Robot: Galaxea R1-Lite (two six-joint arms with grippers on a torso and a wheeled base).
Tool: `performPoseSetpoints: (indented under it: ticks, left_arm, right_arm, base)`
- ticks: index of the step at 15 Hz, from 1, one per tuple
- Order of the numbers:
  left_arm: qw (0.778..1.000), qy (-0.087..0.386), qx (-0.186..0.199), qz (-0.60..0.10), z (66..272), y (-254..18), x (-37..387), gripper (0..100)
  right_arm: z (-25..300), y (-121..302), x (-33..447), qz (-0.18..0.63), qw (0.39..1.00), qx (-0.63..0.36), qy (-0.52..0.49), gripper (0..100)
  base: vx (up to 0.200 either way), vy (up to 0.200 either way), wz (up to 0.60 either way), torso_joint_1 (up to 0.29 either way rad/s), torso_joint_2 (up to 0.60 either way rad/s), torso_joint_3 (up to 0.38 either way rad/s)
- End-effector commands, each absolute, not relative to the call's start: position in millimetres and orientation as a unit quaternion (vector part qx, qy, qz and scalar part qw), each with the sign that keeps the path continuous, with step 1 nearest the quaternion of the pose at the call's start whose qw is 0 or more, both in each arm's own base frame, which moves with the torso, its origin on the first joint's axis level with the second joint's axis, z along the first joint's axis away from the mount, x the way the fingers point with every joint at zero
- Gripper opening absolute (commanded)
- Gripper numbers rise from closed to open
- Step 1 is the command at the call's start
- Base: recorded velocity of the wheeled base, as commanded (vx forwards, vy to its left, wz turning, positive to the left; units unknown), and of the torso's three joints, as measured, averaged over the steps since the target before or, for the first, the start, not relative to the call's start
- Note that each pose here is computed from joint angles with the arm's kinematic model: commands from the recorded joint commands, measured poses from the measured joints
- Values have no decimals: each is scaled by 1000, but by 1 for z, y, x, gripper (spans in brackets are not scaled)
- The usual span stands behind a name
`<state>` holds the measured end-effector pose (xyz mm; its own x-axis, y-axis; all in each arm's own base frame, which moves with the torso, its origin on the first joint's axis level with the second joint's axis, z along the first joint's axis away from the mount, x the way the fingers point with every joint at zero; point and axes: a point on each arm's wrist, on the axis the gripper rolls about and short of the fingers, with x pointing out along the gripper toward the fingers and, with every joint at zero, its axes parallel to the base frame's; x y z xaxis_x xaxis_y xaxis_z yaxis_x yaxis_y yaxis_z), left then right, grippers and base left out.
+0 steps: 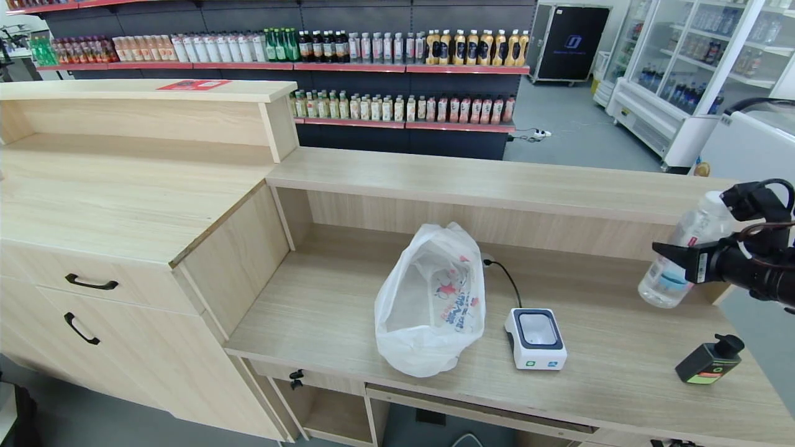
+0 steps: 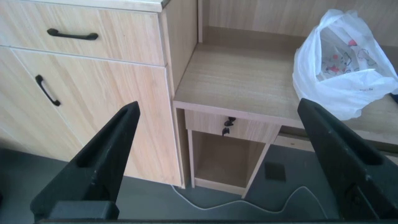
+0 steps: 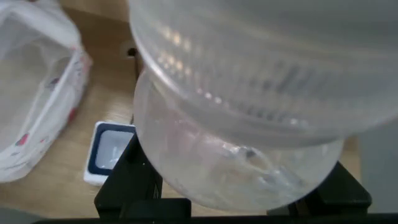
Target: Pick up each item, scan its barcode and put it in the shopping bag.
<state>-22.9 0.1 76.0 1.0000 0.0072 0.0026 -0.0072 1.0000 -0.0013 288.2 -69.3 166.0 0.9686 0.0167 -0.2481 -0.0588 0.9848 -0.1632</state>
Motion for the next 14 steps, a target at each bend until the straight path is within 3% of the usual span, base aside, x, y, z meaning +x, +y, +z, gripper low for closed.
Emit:
performPoseSetpoints:
  ticks: [1, 3, 9, 14]
  left_arm:
    - [1000, -2, -1, 4, 76, 0, -23, 100]
    - [1000, -1, -1, 4, 76, 0, -23, 100]
    - [1000, -2, -1, 4, 76, 0, -23, 100]
    - [1000, -2, -1, 4, 76, 0, -23, 100]
  right_arm:
    - [175, -42, 269, -67, 986, -82, 130, 0]
    - [174, -36, 263, -109, 980, -87, 145, 0]
    - [177, -20, 265, -99, 981, -108, 125, 0]
    - [164, 3, 295, -56, 988, -116, 85, 0]
  base:
    - [0, 0, 0, 0, 0, 0]
    - [0, 0, 0, 0, 0, 0]
    - [0, 0, 0, 0, 0, 0]
    - [0, 0, 600, 0, 3, 2]
